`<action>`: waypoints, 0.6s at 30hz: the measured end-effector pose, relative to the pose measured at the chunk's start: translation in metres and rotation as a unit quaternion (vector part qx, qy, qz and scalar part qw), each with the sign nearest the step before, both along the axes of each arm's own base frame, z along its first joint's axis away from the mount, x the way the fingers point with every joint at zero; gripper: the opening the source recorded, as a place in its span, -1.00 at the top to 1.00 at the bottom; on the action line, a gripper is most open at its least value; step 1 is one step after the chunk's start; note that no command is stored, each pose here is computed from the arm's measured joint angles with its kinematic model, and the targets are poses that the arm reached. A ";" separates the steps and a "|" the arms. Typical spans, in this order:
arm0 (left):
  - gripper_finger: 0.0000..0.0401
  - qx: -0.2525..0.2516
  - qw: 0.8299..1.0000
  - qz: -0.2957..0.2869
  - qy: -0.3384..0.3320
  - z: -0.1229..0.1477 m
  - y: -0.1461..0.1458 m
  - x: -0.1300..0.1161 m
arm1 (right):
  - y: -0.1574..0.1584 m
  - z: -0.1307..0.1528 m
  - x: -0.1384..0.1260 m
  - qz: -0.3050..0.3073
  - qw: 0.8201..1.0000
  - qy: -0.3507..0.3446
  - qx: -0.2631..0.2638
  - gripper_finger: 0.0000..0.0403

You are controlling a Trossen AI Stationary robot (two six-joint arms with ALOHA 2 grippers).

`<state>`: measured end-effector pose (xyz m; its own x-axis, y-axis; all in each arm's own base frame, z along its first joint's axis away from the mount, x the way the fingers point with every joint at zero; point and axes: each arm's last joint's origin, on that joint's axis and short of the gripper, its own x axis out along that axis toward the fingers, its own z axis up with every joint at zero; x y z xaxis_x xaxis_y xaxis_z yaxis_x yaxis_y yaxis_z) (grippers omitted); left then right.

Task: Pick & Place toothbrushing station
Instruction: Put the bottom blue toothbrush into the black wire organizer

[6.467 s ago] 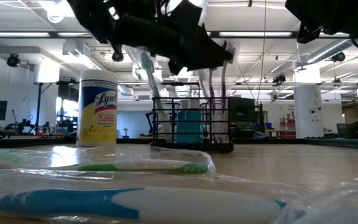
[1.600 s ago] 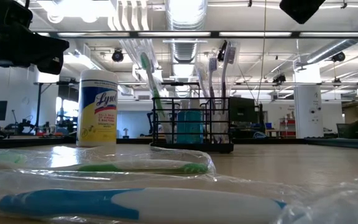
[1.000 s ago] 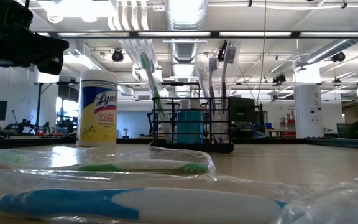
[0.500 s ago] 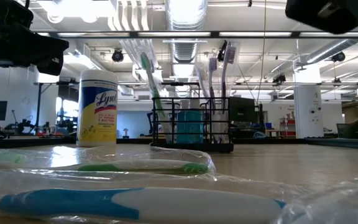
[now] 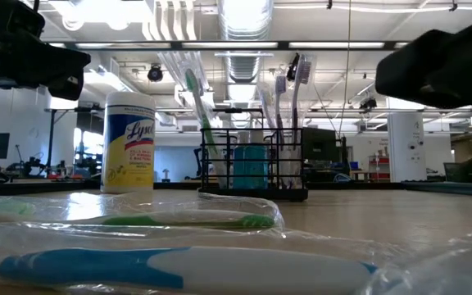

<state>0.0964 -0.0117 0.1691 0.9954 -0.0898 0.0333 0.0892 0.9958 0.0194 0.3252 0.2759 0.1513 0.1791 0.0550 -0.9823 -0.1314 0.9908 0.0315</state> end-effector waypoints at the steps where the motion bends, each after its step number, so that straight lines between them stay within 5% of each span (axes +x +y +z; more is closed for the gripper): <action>1: 0.94 -0.002 1.000 0.000 0.000 0.000 0.000 0.000 | -0.001 -0.001 0.001 0.002 1.000 0.001 -0.002 0.19; 10: 0.94 -0.024 1.000 -0.001 0.003 0.000 0.000 0.000 | -0.016 -0.008 0.005 0.084 0.996 0.035 0.008 0.89; 18: 0.94 -0.034 0.999 -0.001 0.003 0.000 0.000 0.000 | -0.031 0.016 0.003 0.157 0.987 0.040 0.000 0.92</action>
